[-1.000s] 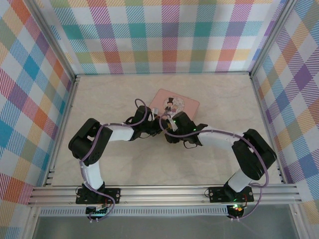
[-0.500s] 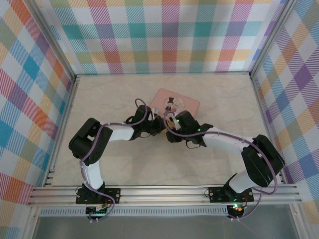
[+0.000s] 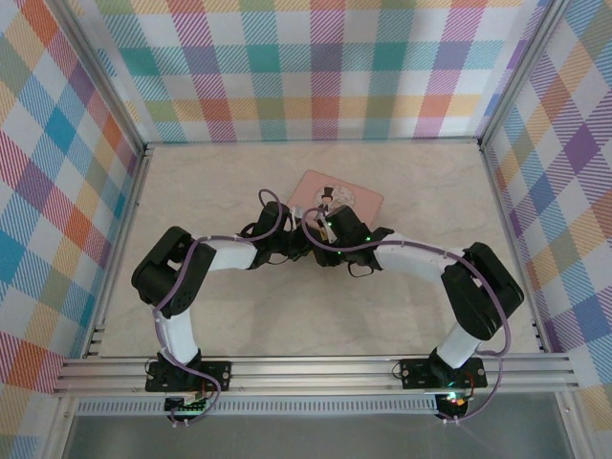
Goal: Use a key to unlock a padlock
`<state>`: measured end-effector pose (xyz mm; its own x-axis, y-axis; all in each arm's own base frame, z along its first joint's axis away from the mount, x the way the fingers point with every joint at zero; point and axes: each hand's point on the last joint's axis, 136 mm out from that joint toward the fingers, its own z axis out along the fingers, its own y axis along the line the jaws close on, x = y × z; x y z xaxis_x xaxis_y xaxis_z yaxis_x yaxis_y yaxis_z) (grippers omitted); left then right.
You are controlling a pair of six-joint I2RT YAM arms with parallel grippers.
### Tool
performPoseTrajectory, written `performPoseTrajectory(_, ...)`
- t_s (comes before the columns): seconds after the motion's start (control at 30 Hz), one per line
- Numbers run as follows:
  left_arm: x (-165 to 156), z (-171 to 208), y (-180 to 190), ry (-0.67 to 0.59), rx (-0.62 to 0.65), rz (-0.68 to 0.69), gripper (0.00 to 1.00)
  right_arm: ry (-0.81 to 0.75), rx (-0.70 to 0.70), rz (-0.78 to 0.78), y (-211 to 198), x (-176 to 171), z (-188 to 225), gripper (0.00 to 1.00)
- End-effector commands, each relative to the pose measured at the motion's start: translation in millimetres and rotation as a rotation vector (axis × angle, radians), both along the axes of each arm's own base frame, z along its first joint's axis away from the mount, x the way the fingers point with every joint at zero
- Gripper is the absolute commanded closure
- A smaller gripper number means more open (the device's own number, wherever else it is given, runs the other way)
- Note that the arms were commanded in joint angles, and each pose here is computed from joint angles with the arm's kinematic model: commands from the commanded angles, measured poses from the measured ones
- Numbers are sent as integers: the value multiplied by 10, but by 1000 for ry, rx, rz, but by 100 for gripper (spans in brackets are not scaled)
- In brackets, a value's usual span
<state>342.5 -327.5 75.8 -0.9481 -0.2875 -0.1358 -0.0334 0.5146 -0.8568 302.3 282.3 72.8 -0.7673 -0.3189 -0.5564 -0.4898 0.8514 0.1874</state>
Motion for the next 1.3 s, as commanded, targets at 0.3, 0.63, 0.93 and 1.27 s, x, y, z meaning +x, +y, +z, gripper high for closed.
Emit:
performPoseTrajectory(0.3,17,243,-71,-13,-58,-29,100,0,-21,13,31,68,3,81)
performPoseTrajectory(0.63,20,216,8,-12,-33,-10,89,16,3,41,81,23,-59,100)
performPoseTrajectory(0.93,24,195,388,-21,48,88,58,17,-28,96,17,-82,-192,100)
performPoseTrajectory(1.27,251,451,864,-103,128,203,53,0,-102,162,-9,-59,-242,100)
